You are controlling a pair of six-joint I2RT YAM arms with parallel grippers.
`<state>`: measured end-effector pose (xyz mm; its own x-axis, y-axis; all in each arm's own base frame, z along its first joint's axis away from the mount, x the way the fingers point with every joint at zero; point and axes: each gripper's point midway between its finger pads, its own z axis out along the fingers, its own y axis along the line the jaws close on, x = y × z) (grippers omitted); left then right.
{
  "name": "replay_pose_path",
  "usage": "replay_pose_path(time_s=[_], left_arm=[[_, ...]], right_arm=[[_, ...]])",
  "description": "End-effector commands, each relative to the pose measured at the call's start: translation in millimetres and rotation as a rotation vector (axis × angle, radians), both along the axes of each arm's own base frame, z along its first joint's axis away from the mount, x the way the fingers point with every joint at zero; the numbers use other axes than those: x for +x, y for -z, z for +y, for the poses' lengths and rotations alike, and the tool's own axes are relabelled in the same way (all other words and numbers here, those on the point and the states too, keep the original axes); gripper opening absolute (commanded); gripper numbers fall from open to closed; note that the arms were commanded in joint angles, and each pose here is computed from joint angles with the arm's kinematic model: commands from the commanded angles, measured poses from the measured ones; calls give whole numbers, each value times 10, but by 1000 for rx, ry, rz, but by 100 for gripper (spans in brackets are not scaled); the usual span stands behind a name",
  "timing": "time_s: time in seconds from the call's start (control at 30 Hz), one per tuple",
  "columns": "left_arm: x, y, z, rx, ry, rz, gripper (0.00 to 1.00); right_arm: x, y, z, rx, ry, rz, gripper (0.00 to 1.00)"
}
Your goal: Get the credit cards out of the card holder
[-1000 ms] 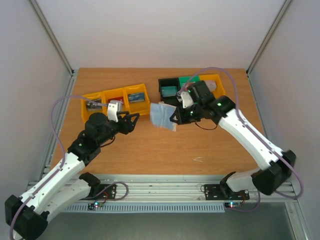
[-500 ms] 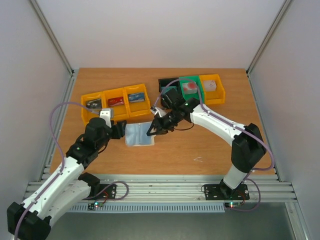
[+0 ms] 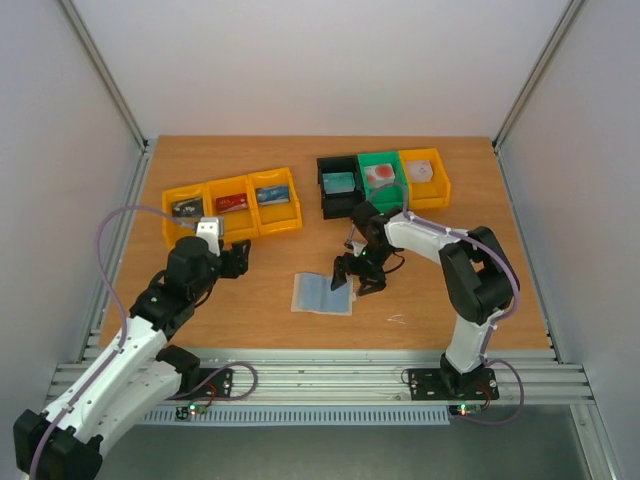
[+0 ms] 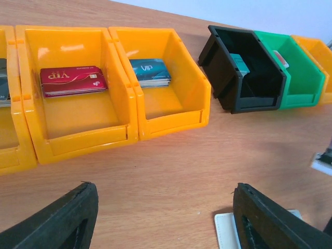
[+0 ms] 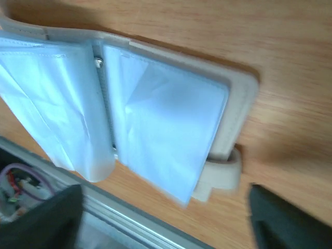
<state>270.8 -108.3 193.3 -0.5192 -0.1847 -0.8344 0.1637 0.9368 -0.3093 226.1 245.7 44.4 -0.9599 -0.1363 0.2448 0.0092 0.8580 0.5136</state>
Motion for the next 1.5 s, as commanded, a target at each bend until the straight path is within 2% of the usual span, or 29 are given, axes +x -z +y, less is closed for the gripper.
replay_pose_path(time_s=[0.0,0.1,0.13,0.17,0.2,0.4,0.5,0.7,0.8,0.93,1.2,1.37,1.47], left_arm=[[35,-32,37,19,-5,-49,74],[81,-56,123,56,-35,-82,81],[102,-65,181,71,-59,-90,86],[123,-70,249,90,-88,-97,96],[140,-71,312,108,-114,-102,99],[244,-112,772,238,-289,-167,99],[276,-107,949,275,-351,-194,99],[355,-86,1166,310,-410,-280,99],[396,-16,1171,306,-376,-318,99],[435,183,1127,278,-321,-290,99],[392,406,1491,277,-522,-303,99],[490,405,1547,234,-550,-332,99],[599,383,1602,241,-581,-334,99]], right_arm=[[156,-343,-287,-135,-67,-180,98],[349,-566,-565,-218,-29,-293,99],[410,-637,-679,-241,-3,-327,99],[470,-718,-793,-260,27,-364,99],[532,-801,-912,-272,64,-402,99],[914,-1537,-1622,-261,337,-808,99],[965,-1881,-1946,-251,467,-1014,98],[1078,-2163,-2445,-350,640,-1321,99],[1115,-2131,-2643,-441,696,-1407,99],[1156,-2013,-2734,-502,694,-1537,99],[1262,-1204,-2765,-550,662,-1506,99],[1375,-940,-2704,-524,622,-1596,99],[1498,-889,-2689,-535,573,-1601,99]])
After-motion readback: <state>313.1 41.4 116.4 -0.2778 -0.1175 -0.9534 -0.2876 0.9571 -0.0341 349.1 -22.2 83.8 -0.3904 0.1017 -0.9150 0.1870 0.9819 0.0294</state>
